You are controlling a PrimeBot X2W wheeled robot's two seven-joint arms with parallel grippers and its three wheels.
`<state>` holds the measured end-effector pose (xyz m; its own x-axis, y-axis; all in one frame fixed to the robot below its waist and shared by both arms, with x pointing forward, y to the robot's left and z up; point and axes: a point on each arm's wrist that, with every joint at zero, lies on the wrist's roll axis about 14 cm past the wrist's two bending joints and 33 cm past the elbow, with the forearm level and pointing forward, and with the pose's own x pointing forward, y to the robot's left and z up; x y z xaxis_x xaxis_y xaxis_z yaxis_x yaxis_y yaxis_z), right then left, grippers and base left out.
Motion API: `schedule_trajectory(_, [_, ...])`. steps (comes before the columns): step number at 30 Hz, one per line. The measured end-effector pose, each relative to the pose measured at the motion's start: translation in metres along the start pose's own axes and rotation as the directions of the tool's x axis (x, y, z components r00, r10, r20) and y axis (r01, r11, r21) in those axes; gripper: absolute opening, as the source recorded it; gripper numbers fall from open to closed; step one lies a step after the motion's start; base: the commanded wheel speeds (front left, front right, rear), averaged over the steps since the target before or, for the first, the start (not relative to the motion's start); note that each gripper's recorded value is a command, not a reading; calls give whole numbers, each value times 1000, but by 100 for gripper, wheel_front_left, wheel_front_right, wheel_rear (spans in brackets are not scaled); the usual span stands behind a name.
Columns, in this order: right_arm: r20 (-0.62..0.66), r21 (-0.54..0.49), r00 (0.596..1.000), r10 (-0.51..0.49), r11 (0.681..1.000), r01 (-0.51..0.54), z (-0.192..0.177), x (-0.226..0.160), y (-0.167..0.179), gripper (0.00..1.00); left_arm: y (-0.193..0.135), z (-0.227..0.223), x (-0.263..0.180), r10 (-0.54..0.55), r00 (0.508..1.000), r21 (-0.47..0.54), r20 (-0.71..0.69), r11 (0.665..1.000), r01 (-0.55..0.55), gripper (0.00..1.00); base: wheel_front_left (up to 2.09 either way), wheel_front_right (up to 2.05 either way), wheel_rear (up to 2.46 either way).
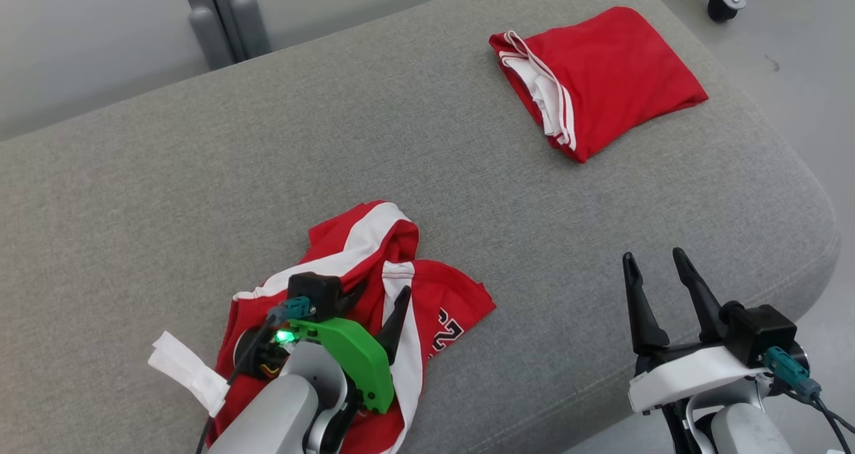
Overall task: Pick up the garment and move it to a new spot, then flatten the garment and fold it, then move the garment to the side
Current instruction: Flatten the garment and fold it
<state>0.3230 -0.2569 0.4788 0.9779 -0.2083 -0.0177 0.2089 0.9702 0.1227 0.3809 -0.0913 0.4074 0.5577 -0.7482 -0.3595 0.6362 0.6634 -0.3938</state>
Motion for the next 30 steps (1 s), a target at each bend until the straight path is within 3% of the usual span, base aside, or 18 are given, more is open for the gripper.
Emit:
schedule_trajectory(1, [-1, 1, 1000, -3, 1000, 3, 0, 0, -1, 100, -3, 0, 1, -12, 1000, 1, -3, 1000, 12, 88, 0, 0, 0])
schedule_trajectory(3, [-1, 3, 1000, -6, 1000, 6, 0, -1, -2, 100, -7, -1, 4, -29, 1000, 1, -5, 1000, 29, 49, 0, 0, 0])
schedule_trajectory(4, [-1, 4, 1000, -8, 1000, 8, 0, -1, -2, 100, -11, 1, 5, -37, 999, 3, 0, 999, 37, 28, 0, 0, 0])
schedule_trajectory(5, [0, 4, 1000, -8, 1000, 8, 0, -1, -2, 100, -14, 2, 6, -49, 999, 5, 2, 999, 49, 0, 0, 0, 0])
schedule_trajectory(9, [1, 5, 1000, -7, 1000, 7, 1, -1, -2, 100, -30, 4, 8, -102, 995, 59, 9, 993, 101, 0, 0, 0, 0])
schedule_trajectory(15, [6, 6, 1000, -3, 1000, 3, 2, -1, -1, 100, -89, 5, 4, -258, 966, 102, 16, 961, 255, 2, 0, 0, 0])
schedule_trajectory(16, [6, 5, 1000, -2, 1000, 2, 2, -1, 0, 100, -95, 2, 3, -273, 962, 101, 11, 957, 270, 41, 0, 0, 0])
schedule_trajectory(17, [6, 5, 1000, -1, 1000, 1, 2, -1, 0, 100, -102, -3, 1, -291, 957, 102, -2, 952, 290, 100, 0, 0, 0])
schedule_trajectory(23, [6, 4, 1000, 4, 1000, -4, 2, 0, 1, 100, -129, -22, -7, -376, 925, 80, -49, 922, 379, 100, 0, 0, 0])
schedule_trajectory(30, [7, 6, 1000, -2, 1000, 2, 2, 0, -1, 100, -122, 22, -4, -340, 932, 41, 127, 940, 337, 100, 0, 0, 0])
